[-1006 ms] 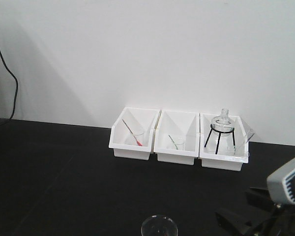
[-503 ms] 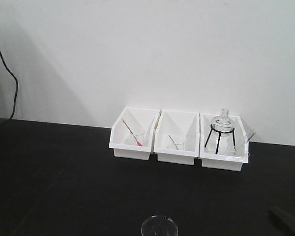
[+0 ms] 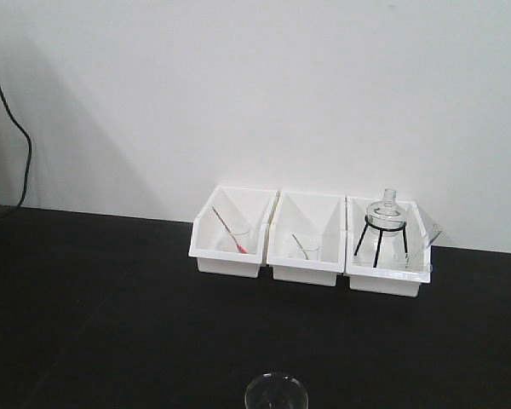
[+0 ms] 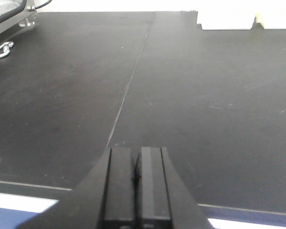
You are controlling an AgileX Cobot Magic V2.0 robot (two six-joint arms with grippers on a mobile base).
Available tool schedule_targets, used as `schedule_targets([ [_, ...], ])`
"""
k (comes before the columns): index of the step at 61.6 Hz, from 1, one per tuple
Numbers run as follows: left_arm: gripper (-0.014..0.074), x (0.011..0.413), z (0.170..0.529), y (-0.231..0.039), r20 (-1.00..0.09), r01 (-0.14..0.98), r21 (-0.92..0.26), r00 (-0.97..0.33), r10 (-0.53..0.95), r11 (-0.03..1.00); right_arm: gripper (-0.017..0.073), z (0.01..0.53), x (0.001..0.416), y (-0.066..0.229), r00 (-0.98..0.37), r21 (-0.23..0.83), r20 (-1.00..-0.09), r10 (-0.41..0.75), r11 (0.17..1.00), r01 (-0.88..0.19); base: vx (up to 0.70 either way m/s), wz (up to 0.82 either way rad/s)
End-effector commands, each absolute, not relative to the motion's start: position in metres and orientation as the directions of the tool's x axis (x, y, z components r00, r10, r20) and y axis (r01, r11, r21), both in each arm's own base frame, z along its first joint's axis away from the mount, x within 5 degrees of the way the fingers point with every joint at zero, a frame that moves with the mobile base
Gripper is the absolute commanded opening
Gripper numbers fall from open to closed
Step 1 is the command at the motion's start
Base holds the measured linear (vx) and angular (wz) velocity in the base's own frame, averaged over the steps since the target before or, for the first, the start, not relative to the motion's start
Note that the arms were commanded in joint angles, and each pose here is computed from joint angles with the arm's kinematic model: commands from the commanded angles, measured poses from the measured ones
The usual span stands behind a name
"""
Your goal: Grab transparent chemical and place on left bench
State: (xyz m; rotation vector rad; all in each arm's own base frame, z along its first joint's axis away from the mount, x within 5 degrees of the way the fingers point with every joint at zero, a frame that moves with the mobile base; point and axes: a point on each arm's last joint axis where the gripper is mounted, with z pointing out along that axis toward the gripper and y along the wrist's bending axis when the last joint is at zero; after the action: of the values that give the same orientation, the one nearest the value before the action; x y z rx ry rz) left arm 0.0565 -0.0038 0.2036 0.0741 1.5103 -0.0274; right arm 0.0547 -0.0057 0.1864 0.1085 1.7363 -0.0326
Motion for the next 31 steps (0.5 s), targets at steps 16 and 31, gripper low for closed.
schedule_targets([
  [16, -0.0003, 0.055, 0.2063, -0.0036, -0.99, 0.063, 0.023, 0.141, 0.014, 0.998, -0.0008, 0.1885, 0.0558, -0.0049, -0.074, -0.013, -0.997, -0.007, 0.997, 0.076, 0.0, 0.0],
  [31, -0.0003, 0.055, 0.2063, -0.0036, -0.99, 0.063, 0.023, 0.141, 0.014, 0.998, -0.0008, 0.1885, 0.0558, -0.0049, -0.074, -0.013, -0.997, -0.007, 0.997, 0.076, 0.0, 0.0],
])
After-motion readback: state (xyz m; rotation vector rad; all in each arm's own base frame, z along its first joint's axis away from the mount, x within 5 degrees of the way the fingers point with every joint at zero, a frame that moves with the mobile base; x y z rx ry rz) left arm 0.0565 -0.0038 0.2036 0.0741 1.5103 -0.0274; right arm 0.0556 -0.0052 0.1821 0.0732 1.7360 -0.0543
